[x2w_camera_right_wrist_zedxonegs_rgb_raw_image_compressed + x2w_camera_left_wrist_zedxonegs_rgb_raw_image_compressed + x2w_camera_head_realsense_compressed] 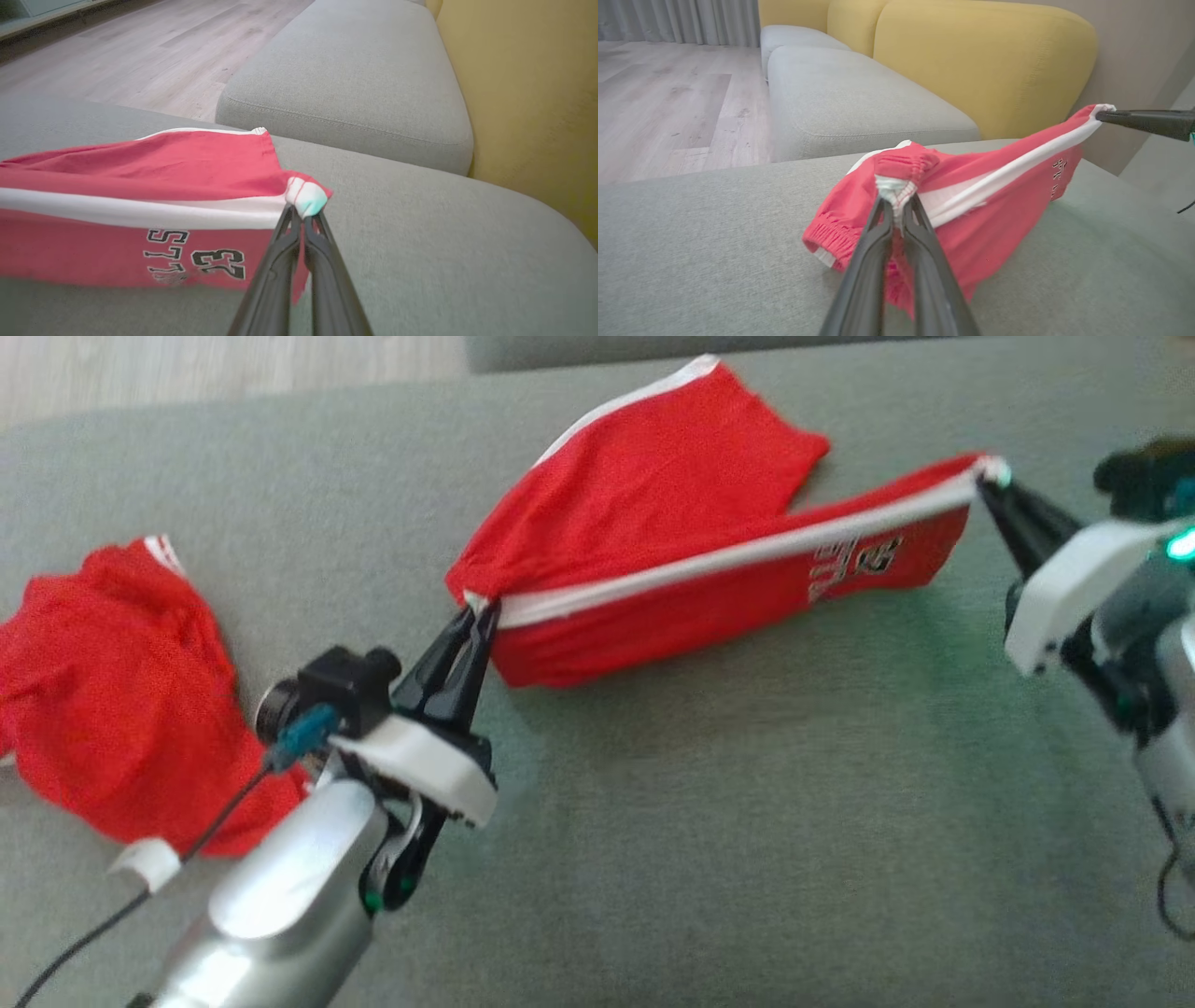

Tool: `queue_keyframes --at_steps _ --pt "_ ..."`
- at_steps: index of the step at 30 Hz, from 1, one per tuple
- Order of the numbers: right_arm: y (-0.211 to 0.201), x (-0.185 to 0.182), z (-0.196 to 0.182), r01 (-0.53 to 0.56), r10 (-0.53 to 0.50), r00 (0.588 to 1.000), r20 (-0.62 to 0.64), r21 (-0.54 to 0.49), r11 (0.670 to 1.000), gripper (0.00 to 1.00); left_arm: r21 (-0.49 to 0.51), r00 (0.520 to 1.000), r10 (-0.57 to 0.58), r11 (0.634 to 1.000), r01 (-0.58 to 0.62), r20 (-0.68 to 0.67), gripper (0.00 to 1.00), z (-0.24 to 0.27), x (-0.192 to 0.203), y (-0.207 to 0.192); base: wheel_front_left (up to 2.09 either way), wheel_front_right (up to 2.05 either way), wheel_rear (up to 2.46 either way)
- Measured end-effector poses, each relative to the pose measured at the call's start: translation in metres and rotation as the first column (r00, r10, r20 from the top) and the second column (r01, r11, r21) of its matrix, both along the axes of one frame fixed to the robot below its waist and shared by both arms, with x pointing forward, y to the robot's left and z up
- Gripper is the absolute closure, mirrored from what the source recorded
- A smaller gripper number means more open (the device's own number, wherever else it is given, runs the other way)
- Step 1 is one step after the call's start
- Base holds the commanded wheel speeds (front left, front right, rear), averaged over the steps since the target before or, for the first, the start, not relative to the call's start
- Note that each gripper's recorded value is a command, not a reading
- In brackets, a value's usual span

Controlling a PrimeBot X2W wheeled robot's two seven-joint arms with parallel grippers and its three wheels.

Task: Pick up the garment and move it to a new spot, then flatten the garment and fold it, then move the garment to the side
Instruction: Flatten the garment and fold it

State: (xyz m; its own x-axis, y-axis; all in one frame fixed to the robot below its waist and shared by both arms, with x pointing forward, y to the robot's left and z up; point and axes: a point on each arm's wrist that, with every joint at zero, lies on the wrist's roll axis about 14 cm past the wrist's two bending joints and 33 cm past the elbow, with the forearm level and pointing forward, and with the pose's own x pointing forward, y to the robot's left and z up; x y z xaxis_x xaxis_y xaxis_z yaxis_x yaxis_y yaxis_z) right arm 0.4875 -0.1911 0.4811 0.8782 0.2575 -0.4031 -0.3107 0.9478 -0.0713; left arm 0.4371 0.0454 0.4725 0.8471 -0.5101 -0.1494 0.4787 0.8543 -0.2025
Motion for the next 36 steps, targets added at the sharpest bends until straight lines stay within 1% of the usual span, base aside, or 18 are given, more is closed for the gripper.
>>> queue_keyframes --at_steps 10,15,22,29,30,31,32,33,36 --pt "0.035 0.091 -0.009 -0.069 0.07 0.998 -0.002 -0.09 0.994 1.0 0.028 0.998 0.051 0.998 -0.05 -0.037 1.0 -0.02 0.047 0.017 0.0 0.0 0.0" --pt "0.056 0.129 -0.027 -0.105 0.102 0.994 -0.028 -0.117 0.988 1.0 0.048 0.994 0.09 0.995 -0.088 -0.057 1.0 -0.033 0.071 0.029 0.0 0.0 0.0" --pt "0.082 0.156 -0.066 -0.156 0.146 0.986 -0.078 -0.133 0.979 1.0 0.069 0.985 0.141 0.988 -0.135 -0.097 1.0 -0.059 0.086 0.047 0.0 0.0 0.0" --pt "0.1 0.171 -0.09 -0.187 0.174 0.98 -0.097 -0.136 0.973 1.0 0.087 0.977 0.169 0.983 -0.159 -0.127 1.0 -0.076 0.091 0.058 0.0 0.0 0.0" --pt "0.101 0.173 -0.09 -0.186 0.175 0.98 -0.091 -0.133 0.973 0.38 0.087 0.977 0.166 0.984 -0.155 -0.131 1.0 -0.078 0.092 0.059 0.0 0.0 0.0" --pt "0.101 0.175 -0.091 -0.182 0.172 0.981 -0.088 -0.13 0.975 0.0 0.086 0.978 0.166 0.984 -0.156 -0.128 0.71 -0.078 0.093 0.058 0.0 0.0 0.0" --pt "0.101 0.175 -0.091 -0.182 0.172 0.981 -0.088 -0.13 0.975 0.0 0.086 0.978 0.166 0.984 -0.156 -0.128 0.19 -0.078 0.093 0.058 0.0 0.0 0.0" --pt "0.101 0.177 -0.092 -0.178 0.169 0.982 -0.085 -0.128 0.976 0.0 0.086 0.977 0.169 0.984 -0.158 -0.128 0.0 -0.079 0.095 0.058 0.0 0.0 0.0" --pt "0.094 0.183 -0.083 -0.153 0.149 0.988 -0.041 -0.113 0.982 0.0 0.084 0.974 0.193 0.979 -0.184 -0.122 0.0 -0.078 0.099 0.064 0.0 0.0 0.0"
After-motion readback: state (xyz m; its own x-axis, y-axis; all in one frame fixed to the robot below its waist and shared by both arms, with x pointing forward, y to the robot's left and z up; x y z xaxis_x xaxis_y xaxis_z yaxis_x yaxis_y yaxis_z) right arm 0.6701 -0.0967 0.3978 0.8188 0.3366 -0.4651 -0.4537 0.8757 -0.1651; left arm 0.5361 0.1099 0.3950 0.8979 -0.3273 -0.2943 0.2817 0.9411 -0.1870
